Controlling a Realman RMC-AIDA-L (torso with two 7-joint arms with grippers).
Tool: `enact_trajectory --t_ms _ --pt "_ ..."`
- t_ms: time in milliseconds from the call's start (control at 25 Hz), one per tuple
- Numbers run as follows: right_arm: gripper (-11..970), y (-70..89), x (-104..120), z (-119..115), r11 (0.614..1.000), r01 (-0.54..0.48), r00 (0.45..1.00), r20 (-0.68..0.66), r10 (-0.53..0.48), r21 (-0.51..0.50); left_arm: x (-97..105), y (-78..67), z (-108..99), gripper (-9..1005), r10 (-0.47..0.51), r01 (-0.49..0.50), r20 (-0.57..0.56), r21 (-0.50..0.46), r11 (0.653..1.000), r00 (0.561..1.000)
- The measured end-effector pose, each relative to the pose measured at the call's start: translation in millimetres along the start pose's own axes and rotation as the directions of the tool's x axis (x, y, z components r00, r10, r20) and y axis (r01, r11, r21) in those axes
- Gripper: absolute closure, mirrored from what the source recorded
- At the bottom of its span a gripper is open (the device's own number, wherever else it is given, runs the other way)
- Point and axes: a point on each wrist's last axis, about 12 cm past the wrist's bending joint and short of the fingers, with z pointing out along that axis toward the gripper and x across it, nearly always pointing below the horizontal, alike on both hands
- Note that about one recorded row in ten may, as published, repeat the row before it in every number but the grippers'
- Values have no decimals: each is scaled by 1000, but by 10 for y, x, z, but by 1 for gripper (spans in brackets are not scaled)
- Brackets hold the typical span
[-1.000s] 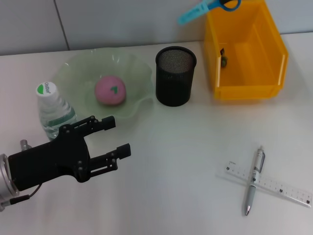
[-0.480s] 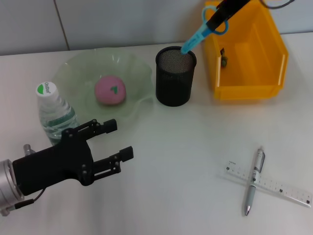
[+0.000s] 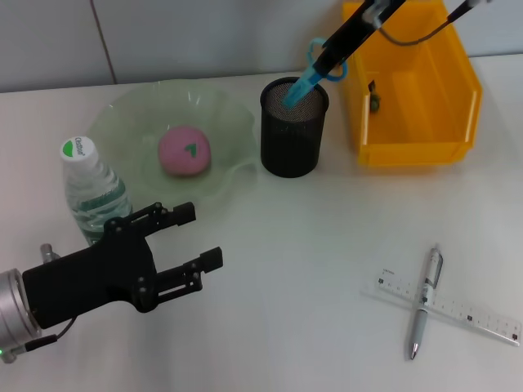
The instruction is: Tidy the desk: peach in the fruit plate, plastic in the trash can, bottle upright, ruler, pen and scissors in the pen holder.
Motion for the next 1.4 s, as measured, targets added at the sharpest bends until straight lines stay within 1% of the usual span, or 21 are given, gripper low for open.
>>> enact_trajectory --t_ms 40,80,160,360,680,920,1240,1400 --pt "863 31 -13 66 1000 5 1000 -2 -5 1 3 -2 -2 241 -1 1 0 0 1000 1000" --pt "863 31 -13 66 1000 5 1000 -2 -5 1 6 -4 -4 241 -2 2 -1 -1 1000 1000" --pt "862 61 -32 144 1000 13 1000 -7 -13 9 14 -10 -11 240 -3 3 -1 -2 1000 1000" --pt "862 66 -24 206 1000 11 1000 -9 -11 18 22 -18 -21 240 -6 6 -1 -3 1000 1000" --pt "859 56 14 275 1000 -5 1000 -4 5 24 24 -26 -25 240 -7 7 1 1 1000 1000" --pt "843 78 -4 261 1000 -4 1000 11 3 23 25 -27 -27 240 -7 7 1 1 1000 1000" --pt "641 97 10 273 1000 -8 1000 14 8 24 24 -29 -27 240 -8 8 2 2 1000 1000" --pt "483 93 35 255 999 -9 999 32 8 31 24 -27 -30 240 -7 7 1 2 1000 1000"
